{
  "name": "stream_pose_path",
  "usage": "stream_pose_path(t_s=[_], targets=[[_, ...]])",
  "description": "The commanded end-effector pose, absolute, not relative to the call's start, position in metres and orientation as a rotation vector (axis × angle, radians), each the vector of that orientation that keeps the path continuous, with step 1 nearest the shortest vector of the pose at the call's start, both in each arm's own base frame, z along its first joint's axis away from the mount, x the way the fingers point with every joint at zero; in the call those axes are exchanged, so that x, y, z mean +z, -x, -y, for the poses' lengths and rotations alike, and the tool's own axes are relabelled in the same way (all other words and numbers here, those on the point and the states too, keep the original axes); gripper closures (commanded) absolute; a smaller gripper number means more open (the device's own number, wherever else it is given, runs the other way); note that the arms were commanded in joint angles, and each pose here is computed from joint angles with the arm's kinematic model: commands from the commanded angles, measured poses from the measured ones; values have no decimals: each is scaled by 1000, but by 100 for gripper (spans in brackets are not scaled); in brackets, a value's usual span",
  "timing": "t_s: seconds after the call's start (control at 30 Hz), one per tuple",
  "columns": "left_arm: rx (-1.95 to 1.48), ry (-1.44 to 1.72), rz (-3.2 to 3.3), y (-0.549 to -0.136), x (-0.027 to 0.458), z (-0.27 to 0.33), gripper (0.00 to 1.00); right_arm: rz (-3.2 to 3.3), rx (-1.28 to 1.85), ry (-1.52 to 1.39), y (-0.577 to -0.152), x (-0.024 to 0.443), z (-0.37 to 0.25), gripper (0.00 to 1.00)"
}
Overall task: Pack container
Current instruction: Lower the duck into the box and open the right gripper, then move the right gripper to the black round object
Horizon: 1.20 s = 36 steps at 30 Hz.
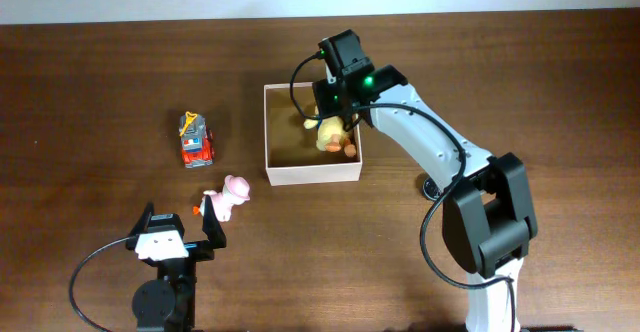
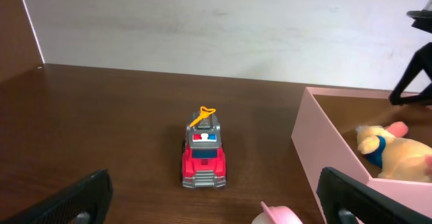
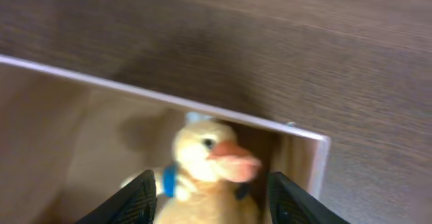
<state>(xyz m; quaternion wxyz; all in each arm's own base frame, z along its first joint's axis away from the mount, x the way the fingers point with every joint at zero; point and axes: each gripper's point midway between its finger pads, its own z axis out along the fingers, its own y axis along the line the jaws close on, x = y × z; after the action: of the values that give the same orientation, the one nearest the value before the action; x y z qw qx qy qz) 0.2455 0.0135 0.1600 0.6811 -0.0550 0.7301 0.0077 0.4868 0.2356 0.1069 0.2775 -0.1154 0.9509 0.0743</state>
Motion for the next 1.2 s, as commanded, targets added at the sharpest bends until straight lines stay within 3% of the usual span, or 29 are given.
stream_pose_path(t_s=[0.0,0.13,0.4,0.67,1.17], targets=[[23,110,-1638,-246,158,-13,1,-2483,147,191,-510,157,-199,44],[23,110,-1638,-246,158,-13,1,-2526,30,107,-506,186,-156,43],[23,110,-1638,-246,158,-13,1,-2677,-59,21,-477,204,-102,24],[23,110,-1638,-246,158,-13,1,-2878,-137,20,-431,185,-87,22],[23,110,-1638,-246,158,-13,1,-3077,-282,-176,-385,175,-39,17]])
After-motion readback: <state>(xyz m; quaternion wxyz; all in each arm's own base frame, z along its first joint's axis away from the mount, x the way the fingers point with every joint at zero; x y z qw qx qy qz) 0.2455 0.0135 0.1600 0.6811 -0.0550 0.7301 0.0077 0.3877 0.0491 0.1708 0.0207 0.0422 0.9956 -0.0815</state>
